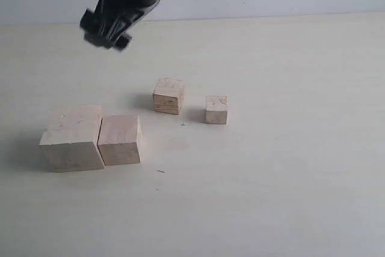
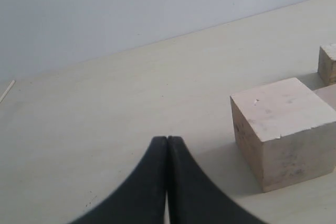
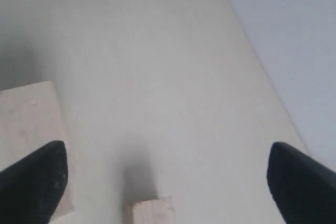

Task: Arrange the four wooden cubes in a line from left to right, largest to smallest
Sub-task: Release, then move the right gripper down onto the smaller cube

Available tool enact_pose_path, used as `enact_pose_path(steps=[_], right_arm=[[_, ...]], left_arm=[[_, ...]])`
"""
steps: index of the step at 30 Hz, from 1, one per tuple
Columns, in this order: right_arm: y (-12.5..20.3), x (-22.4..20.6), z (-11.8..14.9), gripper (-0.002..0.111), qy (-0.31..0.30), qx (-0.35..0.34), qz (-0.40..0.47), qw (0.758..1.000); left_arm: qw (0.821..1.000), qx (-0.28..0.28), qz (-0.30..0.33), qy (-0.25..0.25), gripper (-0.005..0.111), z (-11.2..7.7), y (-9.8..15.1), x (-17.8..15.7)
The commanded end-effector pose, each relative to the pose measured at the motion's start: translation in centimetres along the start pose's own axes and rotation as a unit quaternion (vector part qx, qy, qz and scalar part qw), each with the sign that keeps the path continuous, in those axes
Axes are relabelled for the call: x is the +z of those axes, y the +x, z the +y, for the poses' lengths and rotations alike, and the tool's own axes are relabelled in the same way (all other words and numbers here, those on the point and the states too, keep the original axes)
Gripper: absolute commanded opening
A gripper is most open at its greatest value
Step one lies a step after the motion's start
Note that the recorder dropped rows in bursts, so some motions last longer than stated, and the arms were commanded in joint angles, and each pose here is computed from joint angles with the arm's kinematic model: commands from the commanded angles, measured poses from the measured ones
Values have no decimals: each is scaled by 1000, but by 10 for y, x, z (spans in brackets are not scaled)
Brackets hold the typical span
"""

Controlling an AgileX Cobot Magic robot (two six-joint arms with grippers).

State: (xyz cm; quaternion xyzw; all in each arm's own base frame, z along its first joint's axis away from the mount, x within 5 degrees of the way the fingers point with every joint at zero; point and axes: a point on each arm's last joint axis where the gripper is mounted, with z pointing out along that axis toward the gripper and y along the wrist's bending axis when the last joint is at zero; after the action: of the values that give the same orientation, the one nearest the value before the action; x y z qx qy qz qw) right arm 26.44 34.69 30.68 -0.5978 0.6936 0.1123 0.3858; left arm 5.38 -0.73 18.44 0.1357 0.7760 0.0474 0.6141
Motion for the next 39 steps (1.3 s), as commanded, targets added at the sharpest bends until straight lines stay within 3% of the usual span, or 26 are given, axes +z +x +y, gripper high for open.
enact_pose_path(steps=[1, 5, 11, 22, 24, 25, 26, 27, 28, 31, 33, 35, 39], right_arm=[[26, -4, -31, 97, 29, 77, 60, 995], [59, 23, -40, 97, 7, 101, 134, 986], [94, 76, -29, 97, -26, 90, 194, 976], [126, 134, -23, 96, -15, 86, 184, 979], [132, 142, -20, 85, -22, 67, 189, 980], [133, 142, -19, 62, -30, 55, 195, 979], [131, 139, -20, 47, -30, 55, 194, 979], [124, 130, -23, 15, -28, 55, 190, 980], [120, 124, -24, 2, -26, 55, 187, 980], [85, 69, -28, 1, -54, 69, 165, 982], [74, 41, -18, 1, -122, 6, 150, 981], [80, 36, -5, 1, -174, -32, 138, 974], [110, 55, 12, 1, -213, -29, 177, 960]], left_arm=[[1000, -4, -5, -2, 0, 0, 0, 0], [1000, -4, -5, -2, 0, 0, 0, 0], [1000, -4, -5, -2, 0, 0, 0, 0], [1000, -4, -5, -2, 0, 0, 0, 0], [1000, -4, -5, -2, 0, 0, 0, 0], [1000, -4, -5, -2, 0, 0, 0, 0], [1000, -4, -5, -2, 0, 0, 0, 0], [1000, -4, -5, -2, 0, 0, 0, 0], [1000, -4, -5, -2, 0, 0, 0, 0], [1000, -4, -5, -2, 0, 0, 0, 0], [1000, -4, -5, -2, 0, 0, 0, 0], [1000, -4, -5, -2, 0, 0, 0, 0], [1000, -4, -5, -2, 0, 0, 0, 0]])
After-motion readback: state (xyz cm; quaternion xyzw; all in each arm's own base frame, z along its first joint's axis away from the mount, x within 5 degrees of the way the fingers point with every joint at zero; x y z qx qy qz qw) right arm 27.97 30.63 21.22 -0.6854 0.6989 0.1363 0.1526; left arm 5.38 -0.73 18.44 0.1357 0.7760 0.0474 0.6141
